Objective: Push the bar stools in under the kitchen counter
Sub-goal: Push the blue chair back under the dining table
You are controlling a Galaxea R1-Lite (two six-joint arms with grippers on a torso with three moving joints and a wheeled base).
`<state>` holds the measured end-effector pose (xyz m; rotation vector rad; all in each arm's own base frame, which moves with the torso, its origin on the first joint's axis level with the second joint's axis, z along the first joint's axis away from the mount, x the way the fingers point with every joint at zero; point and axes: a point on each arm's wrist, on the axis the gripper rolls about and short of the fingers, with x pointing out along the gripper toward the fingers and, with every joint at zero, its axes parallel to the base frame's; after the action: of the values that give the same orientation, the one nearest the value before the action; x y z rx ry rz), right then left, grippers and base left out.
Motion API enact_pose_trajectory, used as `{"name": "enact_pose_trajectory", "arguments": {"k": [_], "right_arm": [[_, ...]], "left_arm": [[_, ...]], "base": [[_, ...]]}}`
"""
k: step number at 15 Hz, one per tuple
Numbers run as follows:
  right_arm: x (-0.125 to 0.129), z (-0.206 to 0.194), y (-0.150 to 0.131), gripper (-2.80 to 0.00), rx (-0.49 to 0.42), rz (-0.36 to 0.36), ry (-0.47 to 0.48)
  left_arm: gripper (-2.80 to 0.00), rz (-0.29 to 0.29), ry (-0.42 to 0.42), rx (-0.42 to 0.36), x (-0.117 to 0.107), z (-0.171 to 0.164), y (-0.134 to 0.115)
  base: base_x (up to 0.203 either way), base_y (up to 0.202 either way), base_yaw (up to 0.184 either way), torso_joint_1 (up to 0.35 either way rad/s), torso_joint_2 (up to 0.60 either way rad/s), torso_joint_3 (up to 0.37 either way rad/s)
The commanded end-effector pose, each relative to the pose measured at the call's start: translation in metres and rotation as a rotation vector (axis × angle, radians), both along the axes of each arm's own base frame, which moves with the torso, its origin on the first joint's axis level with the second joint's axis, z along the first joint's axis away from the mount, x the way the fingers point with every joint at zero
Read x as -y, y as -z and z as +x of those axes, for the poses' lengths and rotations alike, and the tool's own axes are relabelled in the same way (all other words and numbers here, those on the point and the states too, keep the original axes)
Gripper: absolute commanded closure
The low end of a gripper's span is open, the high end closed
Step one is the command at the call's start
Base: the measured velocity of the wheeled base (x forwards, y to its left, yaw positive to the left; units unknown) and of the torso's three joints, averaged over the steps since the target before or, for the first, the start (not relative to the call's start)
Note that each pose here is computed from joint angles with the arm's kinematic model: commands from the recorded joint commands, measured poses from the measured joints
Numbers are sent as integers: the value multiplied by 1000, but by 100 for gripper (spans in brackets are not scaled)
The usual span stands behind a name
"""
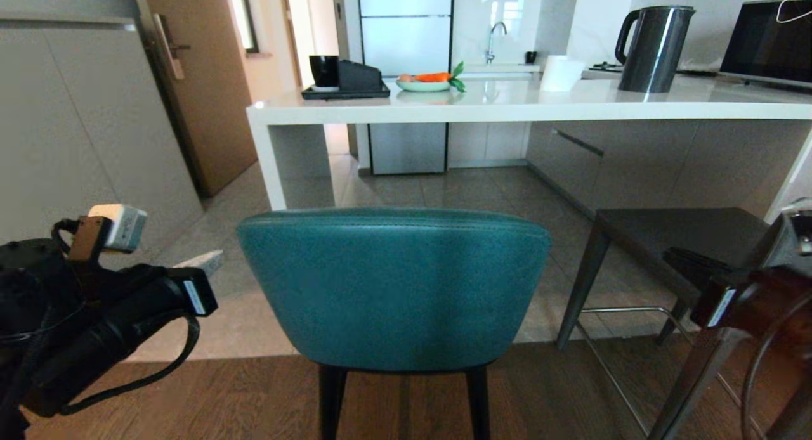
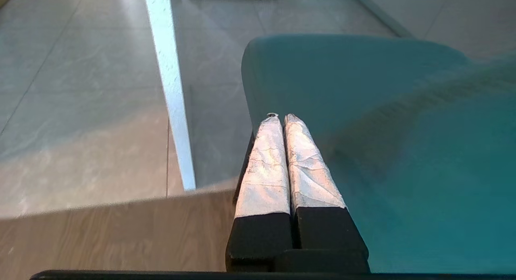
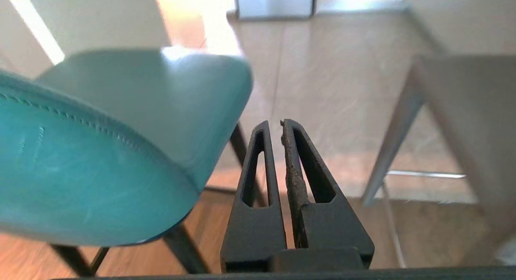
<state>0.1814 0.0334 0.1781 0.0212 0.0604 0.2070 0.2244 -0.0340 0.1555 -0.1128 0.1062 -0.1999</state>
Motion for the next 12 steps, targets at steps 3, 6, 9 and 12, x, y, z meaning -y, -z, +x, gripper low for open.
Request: {"name": "enact_pose_trajectory", "arguments": {"k": [3, 6, 9, 12], "right_arm": [[-26, 24, 12, 0, -74, 7, -64], [-35, 45, 18, 0, -62, 9, -59], [-47, 63, 29, 0, -58, 5, -64], [-64, 75, 33, 0, -50, 4, -68]], "left_arm": [[0, -1, -1, -40, -7, 37, 38], [0, -8, 27, -5, -5, 54, 41], [0, -10, 28, 17, -4, 65, 40], [0, -6, 27, -15, -4, 74, 51]], "base": [[0, 0, 0, 0, 0, 0], [0, 0, 0, 0, 0, 0], [0, 0, 0, 0, 0, 0], [0, 0, 0, 0, 0, 0]]}}
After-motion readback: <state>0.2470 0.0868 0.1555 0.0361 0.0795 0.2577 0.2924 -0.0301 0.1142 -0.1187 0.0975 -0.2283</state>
